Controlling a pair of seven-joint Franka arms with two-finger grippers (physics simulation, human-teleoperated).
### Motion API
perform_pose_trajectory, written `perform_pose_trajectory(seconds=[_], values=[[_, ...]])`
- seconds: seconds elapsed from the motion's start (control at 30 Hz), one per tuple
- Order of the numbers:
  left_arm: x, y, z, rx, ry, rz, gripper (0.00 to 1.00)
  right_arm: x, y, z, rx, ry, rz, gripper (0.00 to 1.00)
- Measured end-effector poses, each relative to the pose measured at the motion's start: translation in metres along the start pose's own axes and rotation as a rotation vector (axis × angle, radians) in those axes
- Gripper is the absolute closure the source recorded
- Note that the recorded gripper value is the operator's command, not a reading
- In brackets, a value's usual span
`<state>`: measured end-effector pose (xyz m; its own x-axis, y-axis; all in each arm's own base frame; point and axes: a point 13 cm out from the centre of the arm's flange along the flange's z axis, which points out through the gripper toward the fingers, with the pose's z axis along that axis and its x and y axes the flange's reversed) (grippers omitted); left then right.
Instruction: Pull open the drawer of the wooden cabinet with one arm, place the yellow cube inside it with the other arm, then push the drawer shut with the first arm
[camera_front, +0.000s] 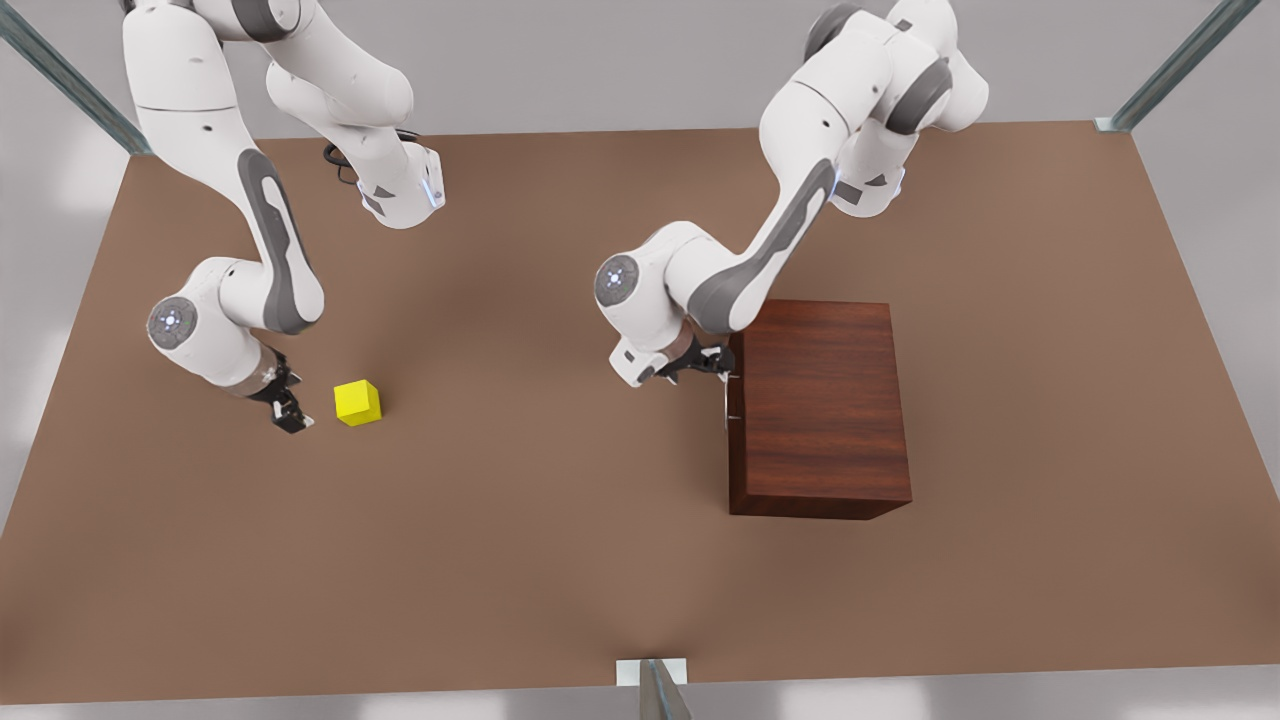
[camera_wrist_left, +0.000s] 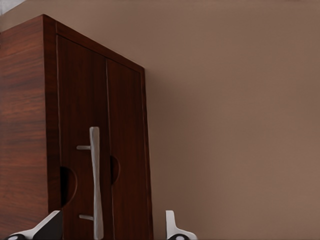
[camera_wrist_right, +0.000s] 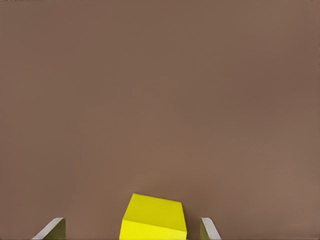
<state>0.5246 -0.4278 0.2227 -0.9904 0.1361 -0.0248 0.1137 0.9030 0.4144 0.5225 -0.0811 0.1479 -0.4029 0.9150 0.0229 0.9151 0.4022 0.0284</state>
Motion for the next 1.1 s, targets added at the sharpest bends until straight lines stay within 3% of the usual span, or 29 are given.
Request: perform_pose_trajectory(seconds=[0.73,1.1], values=[[-0.03,-0.01,0.06,-0.091,-0.1,-0.1,0.0,0.032,-0.01,0.064,0.03,0.006,0.15,0.0],[-0.035,-0.034,0.049,-0.011,-0.134,-0.139,0.0,0.048,-0.009,0.084,0.056,0.006,0.14,0.0]])
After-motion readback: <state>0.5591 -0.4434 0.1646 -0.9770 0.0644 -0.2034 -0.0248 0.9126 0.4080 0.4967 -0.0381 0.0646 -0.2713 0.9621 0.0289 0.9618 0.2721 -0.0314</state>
